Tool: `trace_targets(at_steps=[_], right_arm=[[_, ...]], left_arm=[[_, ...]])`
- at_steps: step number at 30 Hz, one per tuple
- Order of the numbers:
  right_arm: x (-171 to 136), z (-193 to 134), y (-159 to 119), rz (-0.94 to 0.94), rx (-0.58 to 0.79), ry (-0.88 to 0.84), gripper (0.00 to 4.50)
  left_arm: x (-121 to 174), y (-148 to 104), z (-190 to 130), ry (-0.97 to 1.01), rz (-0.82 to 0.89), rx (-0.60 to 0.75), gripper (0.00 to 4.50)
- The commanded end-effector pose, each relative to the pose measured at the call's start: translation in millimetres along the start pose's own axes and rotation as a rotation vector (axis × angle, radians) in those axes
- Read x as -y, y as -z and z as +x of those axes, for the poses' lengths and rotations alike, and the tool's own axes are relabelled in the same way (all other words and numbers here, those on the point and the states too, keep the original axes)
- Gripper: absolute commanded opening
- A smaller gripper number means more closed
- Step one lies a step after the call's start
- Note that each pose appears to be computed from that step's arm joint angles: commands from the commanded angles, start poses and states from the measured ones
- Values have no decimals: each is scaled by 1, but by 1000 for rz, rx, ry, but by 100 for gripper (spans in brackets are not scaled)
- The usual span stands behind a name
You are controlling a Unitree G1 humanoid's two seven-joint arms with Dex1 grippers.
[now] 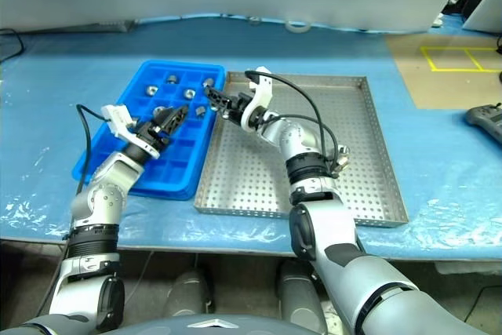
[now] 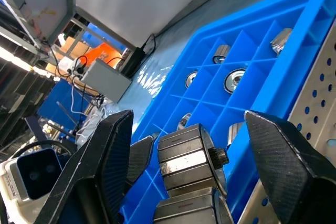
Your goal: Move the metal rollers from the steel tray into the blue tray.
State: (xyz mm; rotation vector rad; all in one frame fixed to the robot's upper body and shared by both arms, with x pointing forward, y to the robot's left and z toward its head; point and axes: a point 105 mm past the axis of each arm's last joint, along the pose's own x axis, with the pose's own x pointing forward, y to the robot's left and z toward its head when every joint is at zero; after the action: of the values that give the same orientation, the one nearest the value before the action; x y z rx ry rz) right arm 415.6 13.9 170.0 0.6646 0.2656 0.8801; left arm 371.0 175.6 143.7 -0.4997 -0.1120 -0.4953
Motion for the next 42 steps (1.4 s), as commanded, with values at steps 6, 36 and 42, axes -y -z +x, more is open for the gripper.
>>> trace_targets(at_steps=[6, 36, 42], right_arm=[[-11, 2, -9, -37, 34, -41, 352], [-71, -11, -17, 24, 55, -371, 352], [-77, -13, -7, 33, 17, -409, 352]], left_arm=[[16, -15, 12, 63, 215, -33, 394], [46, -2, 52, 265, 147, -41, 394], [60, -17, 51, 351, 17, 42, 394]])
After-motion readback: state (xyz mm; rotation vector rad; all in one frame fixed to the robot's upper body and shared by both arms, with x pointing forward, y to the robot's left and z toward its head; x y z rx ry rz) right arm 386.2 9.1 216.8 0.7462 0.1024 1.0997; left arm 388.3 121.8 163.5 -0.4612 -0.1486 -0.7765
